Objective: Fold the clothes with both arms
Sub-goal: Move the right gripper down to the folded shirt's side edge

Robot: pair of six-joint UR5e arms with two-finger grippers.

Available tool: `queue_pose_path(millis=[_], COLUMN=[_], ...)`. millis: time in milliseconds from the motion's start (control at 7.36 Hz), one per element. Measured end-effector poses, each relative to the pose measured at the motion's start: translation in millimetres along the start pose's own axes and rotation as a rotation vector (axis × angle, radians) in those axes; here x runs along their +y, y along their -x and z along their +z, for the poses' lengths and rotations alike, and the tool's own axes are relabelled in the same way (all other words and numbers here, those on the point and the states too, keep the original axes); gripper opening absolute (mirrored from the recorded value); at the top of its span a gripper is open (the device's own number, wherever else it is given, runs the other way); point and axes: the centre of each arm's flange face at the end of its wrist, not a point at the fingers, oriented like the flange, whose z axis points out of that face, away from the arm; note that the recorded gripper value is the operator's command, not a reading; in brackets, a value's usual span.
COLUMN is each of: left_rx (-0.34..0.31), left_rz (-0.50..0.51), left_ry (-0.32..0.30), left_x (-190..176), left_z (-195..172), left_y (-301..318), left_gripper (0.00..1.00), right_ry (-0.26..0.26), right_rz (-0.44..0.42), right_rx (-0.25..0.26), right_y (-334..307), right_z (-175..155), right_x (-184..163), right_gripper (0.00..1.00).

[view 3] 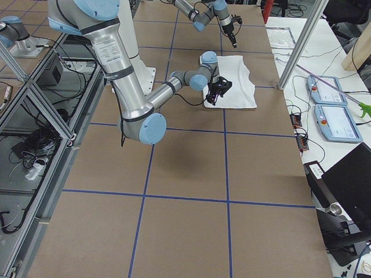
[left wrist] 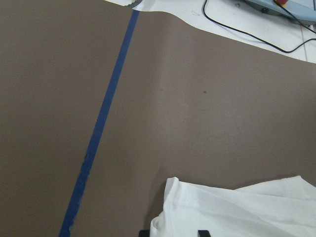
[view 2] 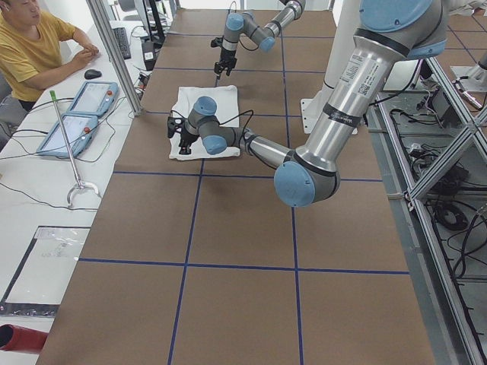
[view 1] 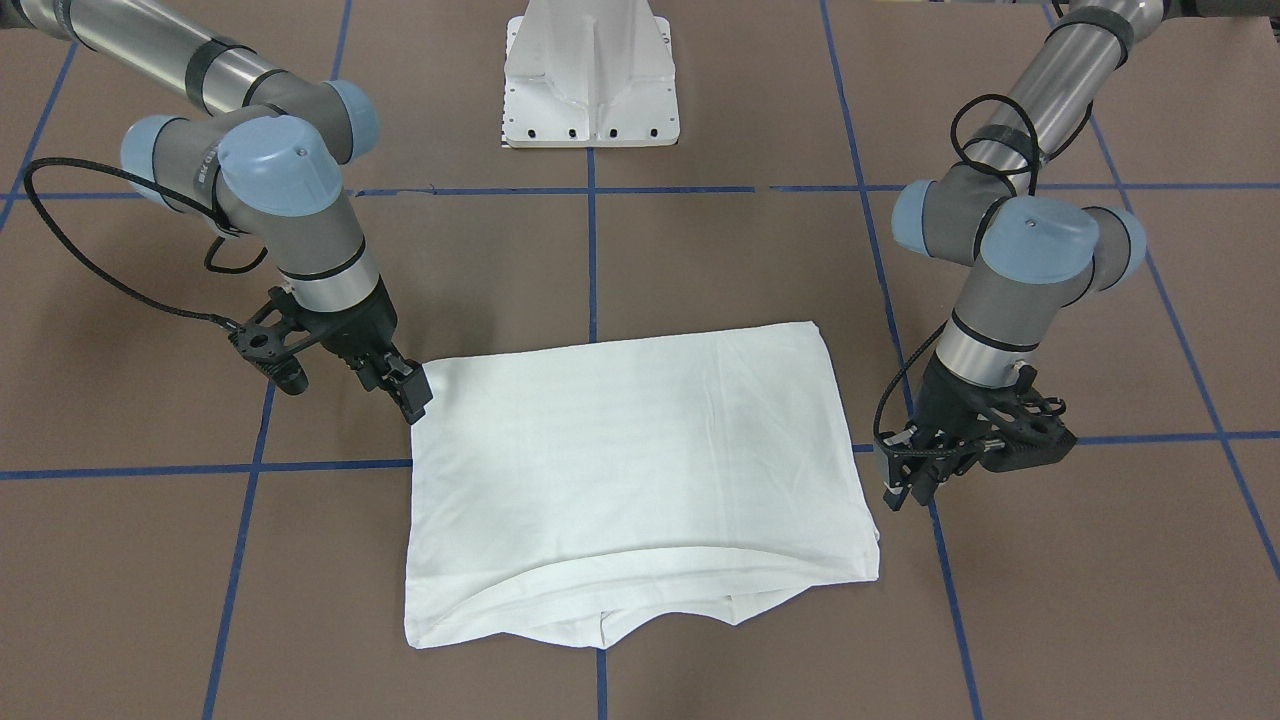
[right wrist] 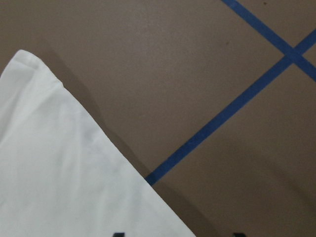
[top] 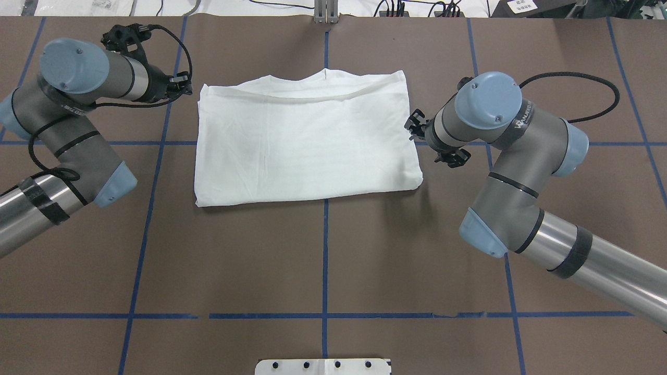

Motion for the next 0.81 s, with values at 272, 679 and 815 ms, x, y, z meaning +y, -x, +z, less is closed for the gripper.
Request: queue_pose_path(millis=[272,679,815], left_rx=[0.001,0.001,0.001], left_rz=[0.003,0.003,0.004], left_ry=[-0.004,-0.006,-0.006], left_x=[1,1,1], left_z=[-3,-4,-4], left_y=[2,3,3], left_gripper=[0.43,0.42,0.42], right_ry=[0.01,0.021,0.019], right_rz=[0.018,0.012,0.009], right_rx=[0.008,0.025,0.029], right_y=[-2,-9,-11], right_z=[8,20,23], right_x=[19,47,51], right_gripper=[0.74,0.68,0.6])
